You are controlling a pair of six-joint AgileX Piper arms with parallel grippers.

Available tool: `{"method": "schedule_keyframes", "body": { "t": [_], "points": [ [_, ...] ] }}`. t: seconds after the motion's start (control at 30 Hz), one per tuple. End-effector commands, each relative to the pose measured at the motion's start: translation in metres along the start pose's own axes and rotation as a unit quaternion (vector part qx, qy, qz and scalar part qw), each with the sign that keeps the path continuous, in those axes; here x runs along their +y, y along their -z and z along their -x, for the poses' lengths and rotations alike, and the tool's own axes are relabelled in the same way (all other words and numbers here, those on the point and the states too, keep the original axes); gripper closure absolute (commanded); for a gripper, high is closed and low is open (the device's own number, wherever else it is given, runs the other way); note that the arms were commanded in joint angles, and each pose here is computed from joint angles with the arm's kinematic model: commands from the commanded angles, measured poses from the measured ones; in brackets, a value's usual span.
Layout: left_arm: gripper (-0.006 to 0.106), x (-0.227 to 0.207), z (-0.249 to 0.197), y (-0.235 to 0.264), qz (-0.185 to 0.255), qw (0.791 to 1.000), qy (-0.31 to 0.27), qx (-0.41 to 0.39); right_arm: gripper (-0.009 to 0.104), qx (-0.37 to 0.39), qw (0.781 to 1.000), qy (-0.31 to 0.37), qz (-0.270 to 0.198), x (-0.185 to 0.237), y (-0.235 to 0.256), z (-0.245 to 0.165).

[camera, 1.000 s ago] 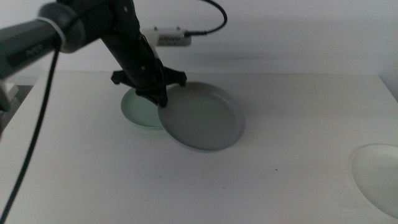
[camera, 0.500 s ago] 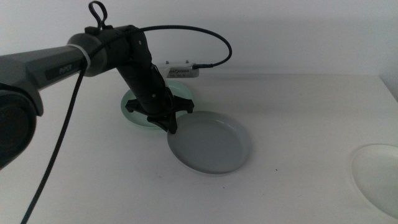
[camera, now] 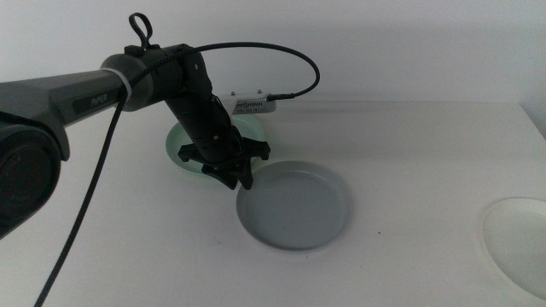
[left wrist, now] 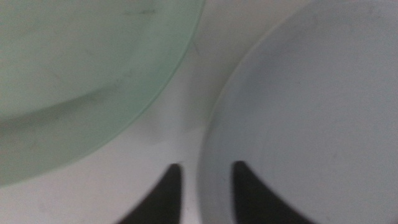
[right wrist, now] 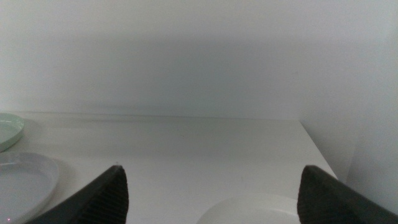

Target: Stack the three bowls on top of each other.

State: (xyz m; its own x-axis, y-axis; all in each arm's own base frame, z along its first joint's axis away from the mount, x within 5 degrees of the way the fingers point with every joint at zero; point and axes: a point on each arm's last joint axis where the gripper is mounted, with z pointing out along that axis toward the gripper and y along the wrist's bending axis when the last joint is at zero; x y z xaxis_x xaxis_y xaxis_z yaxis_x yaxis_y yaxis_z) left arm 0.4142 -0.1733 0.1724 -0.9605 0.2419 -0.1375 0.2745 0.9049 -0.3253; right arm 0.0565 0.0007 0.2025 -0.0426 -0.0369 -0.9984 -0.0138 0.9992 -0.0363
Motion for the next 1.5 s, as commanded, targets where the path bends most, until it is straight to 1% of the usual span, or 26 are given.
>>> {"method": "schedule_keyframes", "body": {
  "t": [0.0, 0.03, 0.1, 0.17, 0.2, 0.27, 0.3, 0.4, 0.5, 0.57, 0.6, 0.63, 0.7, 0.8, 1.03, 1.13, 1.33, 1.4, 1.47],
  "points": [
    [0.058, -0.004, -0.001, 0.002, -0.002, 1.000, -0.006, 0.002, 0.023, -0.001, 1.000, 0.002, -0.002, 0.000, 0.000, -0.001],
    [0.050, -0.004, -0.001, 0.002, -0.002, 1.000, -0.006, 0.005, 0.023, -0.001, 1.000, 0.002, -0.002, 0.000, 0.000, -0.001],
    [0.031, -0.002, -0.002, 0.008, -0.004, 1.000, -0.006, 0.014, 0.023, -0.001, 1.000, 0.002, -0.002, 0.000, 0.000, -0.001],
    [0.013, 0.002, -0.002, 0.025, -0.006, 1.000, -0.003, 0.012, 0.023, -0.001, 1.000, 0.002, -0.002, 0.000, 0.000, -0.001],
    [0.007, 0.004, -0.002, 0.038, -0.007, 1.000, 0.002, 0.004, 0.023, -0.001, 1.000, 0.002, -0.002, 0.000, 0.000, -0.001],
    [0.007, 0.009, -0.003, 0.067, -0.002, 1.000, 0.013, -0.027, 0.023, -0.001, 1.000, 0.002, -0.002, 0.000, 0.000, -0.001],
    [0.007, 0.012, -0.004, 0.084, 0.009, 0.999, 0.020, -0.046, 0.023, -0.001, 1.000, 0.002, -0.002, 0.000, 0.000, -0.001],
    [0.007, 0.020, -0.012, 0.134, 0.062, 0.991, 0.041, -0.111, 0.023, -0.001, 1.000, 0.002, -0.002, 0.000, 0.000, -0.001],
    [0.007, 0.030, -0.018, 0.166, 0.124, 0.977, 0.062, -0.162, 0.023, -0.001, 1.000, 0.002, -0.002, 0.000, 0.000, -0.001],
    [0.007, 0.039, -0.015, 0.176, 0.150, 0.967, 0.067, -0.195, 0.023, -0.001, 1.000, 0.002, -0.002, 0.000, 0.000, -0.001],
    [0.007, 0.045, -0.013, 0.179, 0.154, 0.963, 0.071, -0.209, 0.023, -0.001, 1.000, 0.002, -0.002, 0.000, 0.000, -0.001],
    [0.007, 0.051, -0.011, 0.179, 0.152, 0.962, 0.076, -0.212, 0.023, -0.001, 1.000, 0.002, -0.002, 0.000, 0.000, -0.001],
    [0.007, 0.066, -0.004, 0.175, 0.134, 0.963, 0.088, -0.215, 0.023, -0.001, 1.000, 0.002, -0.002, 0.000, 0.000, -0.001],
    [0.007, 0.087, 0.014, 0.160, 0.111, 0.966, 0.103, -0.210, 0.023, -0.001, 1.000, 0.002, -0.002, 0.000, 0.000, -0.001],
    [0.007, 0.119, 0.051, 0.108, 0.108, 0.972, 0.108, -0.178, 0.023, -0.001, 1.000, 0.002, -0.002, 0.000, 0.000, -0.001],
    [0.007, 0.128, 0.056, 0.081, 0.094, 0.977, 0.117, -0.151, 0.023, -0.001, 1.000, 0.002, -0.002, 0.000, 0.000, -0.001],
    [0.007, 0.137, 0.058, 0.044, 0.066, 0.985, 0.104, -0.118, 0.023, -0.001, 1.000, 0.002, -0.002, 0.000, 0.000, -0.001],
    [0.010, 0.138, 0.058, 0.036, 0.065, 0.986, 0.102, -0.111, 0.023, -0.001, 1.000, 0.002, -0.002, 0.000, 0.000, -0.001],
    [0.015, 0.139, 0.058, 0.032, 0.066, 0.987, 0.099, -0.106, 0.023, -0.001, 1.000, 0.002, -0.002, 0.000, 0.000, -0.001]
  ]
}}
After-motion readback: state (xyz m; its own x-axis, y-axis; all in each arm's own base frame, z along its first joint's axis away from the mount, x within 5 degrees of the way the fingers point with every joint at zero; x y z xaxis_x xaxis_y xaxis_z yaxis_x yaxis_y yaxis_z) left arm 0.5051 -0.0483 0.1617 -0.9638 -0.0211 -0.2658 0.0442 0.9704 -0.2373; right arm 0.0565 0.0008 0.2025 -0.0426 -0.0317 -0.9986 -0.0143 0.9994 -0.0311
